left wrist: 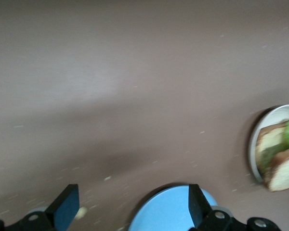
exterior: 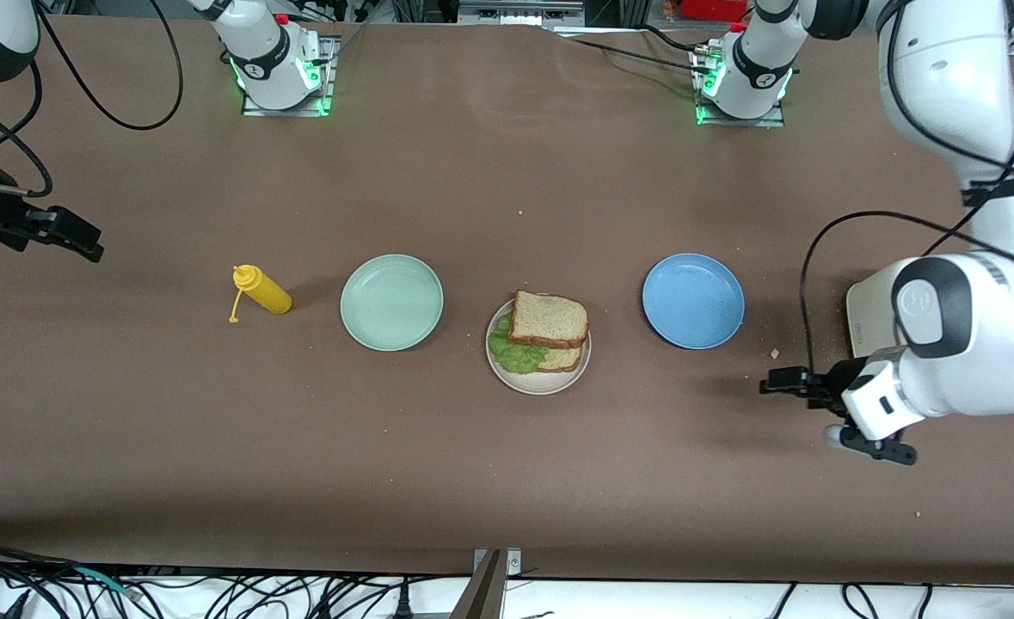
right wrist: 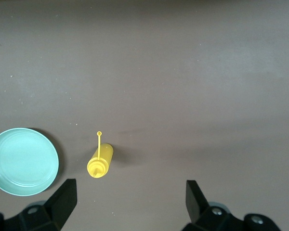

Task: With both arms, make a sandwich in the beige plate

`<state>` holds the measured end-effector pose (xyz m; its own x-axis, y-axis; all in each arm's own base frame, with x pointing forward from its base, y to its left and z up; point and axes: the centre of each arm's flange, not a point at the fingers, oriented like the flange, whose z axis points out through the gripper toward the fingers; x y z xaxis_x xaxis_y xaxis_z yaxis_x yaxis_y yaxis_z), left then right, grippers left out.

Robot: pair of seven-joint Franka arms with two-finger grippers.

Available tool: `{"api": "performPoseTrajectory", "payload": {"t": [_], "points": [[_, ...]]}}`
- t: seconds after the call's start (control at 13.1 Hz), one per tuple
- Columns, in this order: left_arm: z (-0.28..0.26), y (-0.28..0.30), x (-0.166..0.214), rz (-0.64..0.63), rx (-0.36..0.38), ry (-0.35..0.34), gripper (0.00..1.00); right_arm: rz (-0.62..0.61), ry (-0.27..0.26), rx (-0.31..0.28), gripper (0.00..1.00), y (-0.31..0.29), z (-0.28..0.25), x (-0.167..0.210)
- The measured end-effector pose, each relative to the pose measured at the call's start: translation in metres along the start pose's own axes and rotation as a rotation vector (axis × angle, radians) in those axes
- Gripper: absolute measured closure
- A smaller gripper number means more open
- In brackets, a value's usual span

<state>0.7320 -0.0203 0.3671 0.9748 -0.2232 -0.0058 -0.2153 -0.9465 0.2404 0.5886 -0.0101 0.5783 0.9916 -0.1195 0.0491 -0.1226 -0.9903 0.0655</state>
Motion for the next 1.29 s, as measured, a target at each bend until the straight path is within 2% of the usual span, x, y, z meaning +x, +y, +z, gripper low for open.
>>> {"api": "performPoseTrajectory", "payload": {"t": [0.23, 0.46, 0.68, 0.91, 1.29], "points": [[-0.051, -0.008, -0.012, -0.005, 0.163, 0.004, 0.0, 0.0, 0.0, 0.0, 0.0, 0.0, 0.0, 0.0], [-0.092, -0.012, -0.035, -0.024, 0.228, -0.034, 0.0, 0.0, 0.0, 0.001, 0.0, 0.0, 0.0, 0.0], [-0.111, 0.029, -0.066, -0.043, 0.301, -0.089, 0.0, 0.004, -0.002, 0.02, 0.0, -0.002, 0.0, 0.0], [-0.141, 0.076, -0.105, -0.06, 0.296, -0.122, 0.0, 0.021, -0.008, 0.066, 0.0, -0.001, 0.0, 0.0], [-0.216, 0.073, -0.16, -0.123, 0.228, -0.077, 0.0, 0.028, -0.007, 0.068, 0.0, 0.003, 0.0, 0.0]]}}
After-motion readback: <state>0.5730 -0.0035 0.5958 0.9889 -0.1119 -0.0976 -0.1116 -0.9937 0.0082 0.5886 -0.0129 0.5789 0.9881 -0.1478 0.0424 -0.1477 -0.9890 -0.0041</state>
